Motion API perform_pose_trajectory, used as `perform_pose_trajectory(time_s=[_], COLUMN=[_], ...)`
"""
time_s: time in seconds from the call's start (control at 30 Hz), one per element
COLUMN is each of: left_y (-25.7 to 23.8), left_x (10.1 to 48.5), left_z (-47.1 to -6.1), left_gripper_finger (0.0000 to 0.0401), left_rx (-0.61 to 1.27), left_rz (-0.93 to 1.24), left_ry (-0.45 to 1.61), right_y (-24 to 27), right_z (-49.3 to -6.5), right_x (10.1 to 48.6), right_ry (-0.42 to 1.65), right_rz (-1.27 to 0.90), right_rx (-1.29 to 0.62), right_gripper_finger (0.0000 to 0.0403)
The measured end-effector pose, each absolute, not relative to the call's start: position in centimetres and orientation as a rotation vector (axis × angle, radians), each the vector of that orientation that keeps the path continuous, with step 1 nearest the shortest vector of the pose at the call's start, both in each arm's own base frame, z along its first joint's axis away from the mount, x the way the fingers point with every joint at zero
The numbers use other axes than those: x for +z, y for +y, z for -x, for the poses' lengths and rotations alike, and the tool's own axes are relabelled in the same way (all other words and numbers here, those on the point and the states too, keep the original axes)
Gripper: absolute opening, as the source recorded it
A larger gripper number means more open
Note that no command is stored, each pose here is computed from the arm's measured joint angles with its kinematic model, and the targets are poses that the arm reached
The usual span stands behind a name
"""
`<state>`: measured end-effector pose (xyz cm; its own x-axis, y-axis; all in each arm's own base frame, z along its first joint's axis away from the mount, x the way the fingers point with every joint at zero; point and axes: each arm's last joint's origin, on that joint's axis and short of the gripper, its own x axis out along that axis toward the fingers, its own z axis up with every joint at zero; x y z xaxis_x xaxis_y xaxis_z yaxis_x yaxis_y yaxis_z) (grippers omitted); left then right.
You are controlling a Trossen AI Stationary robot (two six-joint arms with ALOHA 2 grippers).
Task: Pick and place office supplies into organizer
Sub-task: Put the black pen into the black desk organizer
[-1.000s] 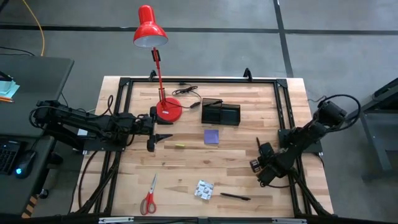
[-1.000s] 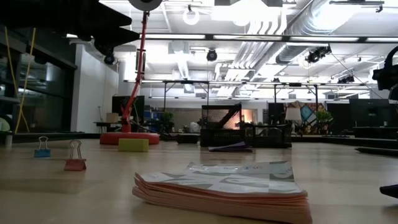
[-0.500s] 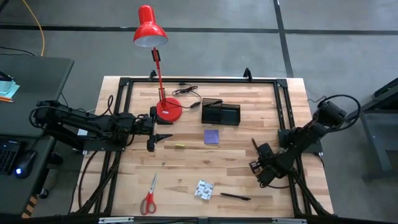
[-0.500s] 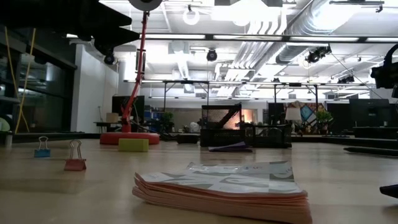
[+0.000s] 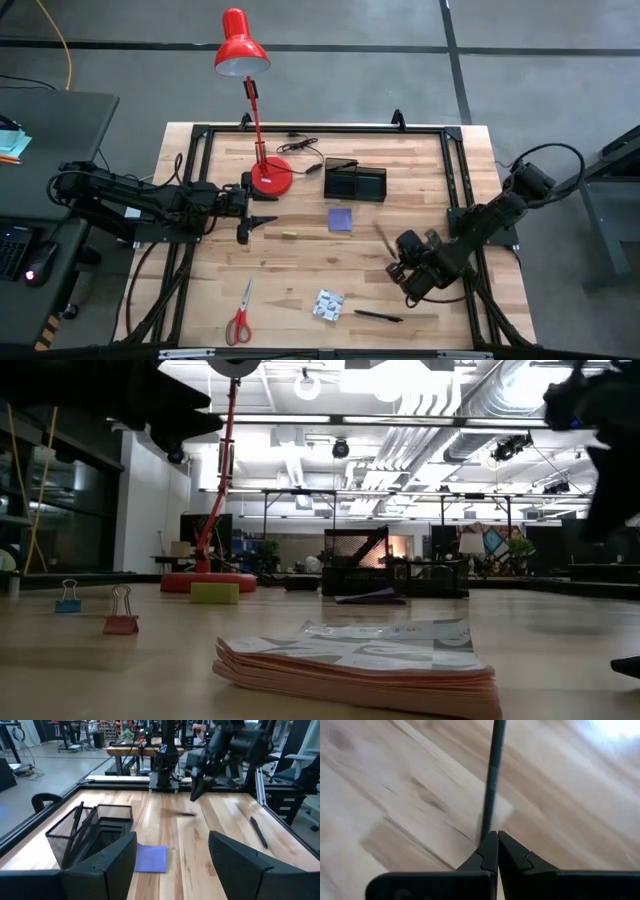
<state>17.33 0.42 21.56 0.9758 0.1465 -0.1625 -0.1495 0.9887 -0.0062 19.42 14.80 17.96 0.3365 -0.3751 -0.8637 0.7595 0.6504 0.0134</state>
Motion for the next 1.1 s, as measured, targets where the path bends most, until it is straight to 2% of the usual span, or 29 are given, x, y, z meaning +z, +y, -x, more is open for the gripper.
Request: perform_pose_trajectory(time_s=[0.3, 0.53, 0.67, 0.97, 1.1], left_y=[0.4, 0.4, 0.4, 0.4, 0.4], left_x=[21.3, 21.3, 21.3, 21.3, 21.3], left_z=[-17.5, -17.6, -17.6, -17.6, -17.6], left_gripper_finger=[0.0233, 0.0233, 0.0233, 0.0233, 0.0233], left_rx=[0.150, 0.150, 0.150, 0.149, 0.149], left_rz=[-0.005, -0.006, -0.007, -0.009, -0.009], left_ry=[0.180, 0.182, 0.182, 0.182, 0.182], right_y=[13.4, 13.3, 13.5, 13.1, 13.2], right_z=[-22.2, -23.6, -24.5, -26.6, -27.1], right_x=[19.7, 18.7, 18.2, 14.1, 12.5], right_ry=[0.985, 0.924, 0.871, 0.983, 0.995], right_rz=[-0.375, -0.489, -0.527, -0.494, -0.478], right_rx=[-0.690, -0.604, -0.537, -0.563, -0.570], right_gripper_finger=[0.0002, 0.0005, 0.0041, 0.0166, 0.0194])
